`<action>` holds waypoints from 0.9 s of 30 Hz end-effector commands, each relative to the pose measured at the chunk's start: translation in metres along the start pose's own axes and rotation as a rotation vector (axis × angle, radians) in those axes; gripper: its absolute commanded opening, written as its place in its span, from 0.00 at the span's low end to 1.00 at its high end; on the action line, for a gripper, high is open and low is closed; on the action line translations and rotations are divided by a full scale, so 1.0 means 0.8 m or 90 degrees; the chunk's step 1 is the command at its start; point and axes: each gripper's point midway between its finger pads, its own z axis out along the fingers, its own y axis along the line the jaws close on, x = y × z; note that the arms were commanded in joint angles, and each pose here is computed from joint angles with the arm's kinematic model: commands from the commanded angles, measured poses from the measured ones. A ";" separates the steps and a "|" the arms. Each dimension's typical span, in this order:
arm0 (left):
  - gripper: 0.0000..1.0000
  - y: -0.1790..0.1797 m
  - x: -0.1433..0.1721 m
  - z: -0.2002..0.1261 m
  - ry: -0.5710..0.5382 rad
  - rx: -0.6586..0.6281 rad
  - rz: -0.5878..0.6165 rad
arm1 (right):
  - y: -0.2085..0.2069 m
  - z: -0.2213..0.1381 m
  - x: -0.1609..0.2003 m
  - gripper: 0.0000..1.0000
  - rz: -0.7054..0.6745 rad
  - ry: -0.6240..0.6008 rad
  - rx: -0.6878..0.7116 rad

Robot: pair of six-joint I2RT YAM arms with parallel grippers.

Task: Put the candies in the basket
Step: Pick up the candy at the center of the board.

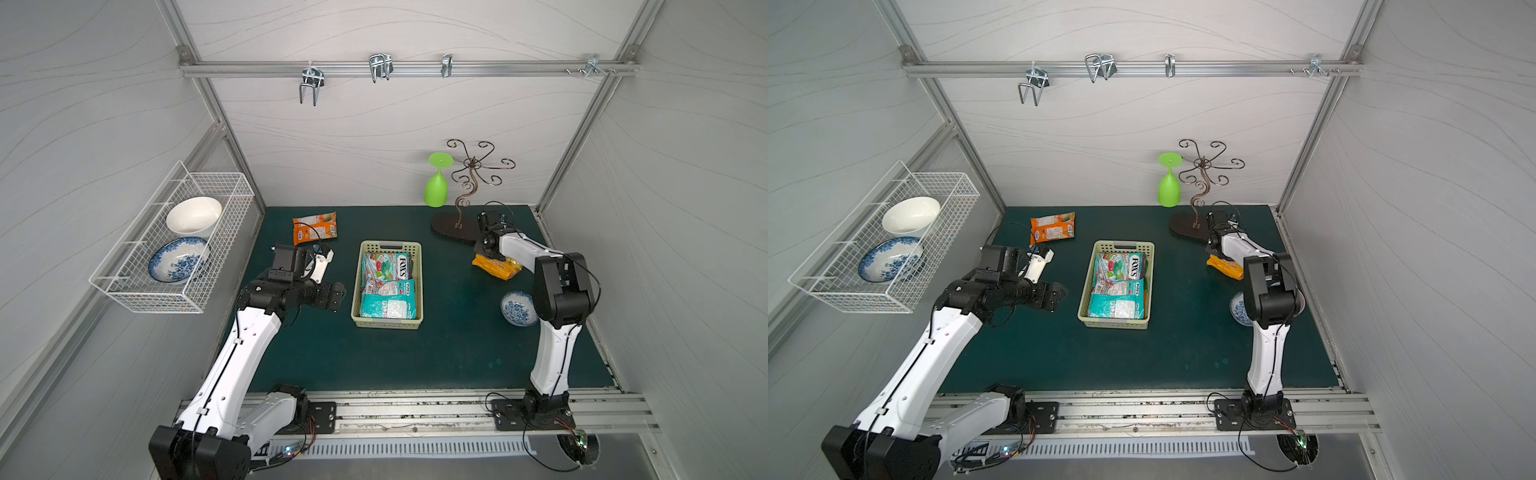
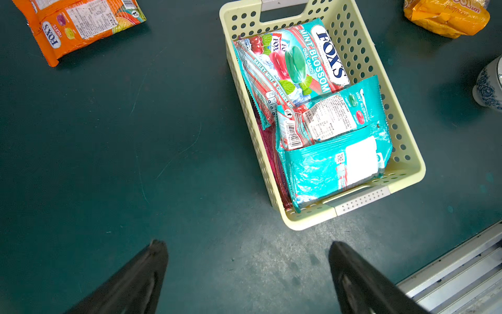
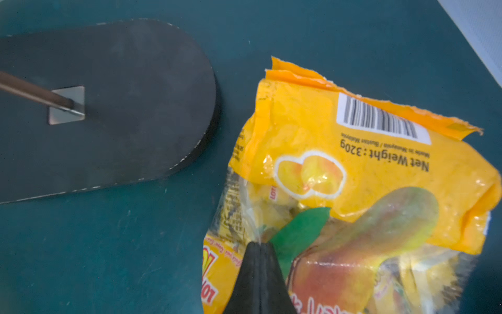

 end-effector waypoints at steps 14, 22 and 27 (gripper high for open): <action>0.97 0.001 -0.019 -0.011 -0.044 -0.005 0.009 | 0.013 -0.121 -0.033 0.00 -0.009 -0.053 -0.157; 0.97 0.003 -0.021 -0.012 -0.043 -0.011 0.008 | 0.027 -0.179 -0.010 0.00 -0.044 -0.049 -0.227; 0.97 0.002 -0.021 -0.012 -0.047 -0.008 0.008 | 0.045 -0.214 0.010 0.00 -0.089 -0.048 -0.296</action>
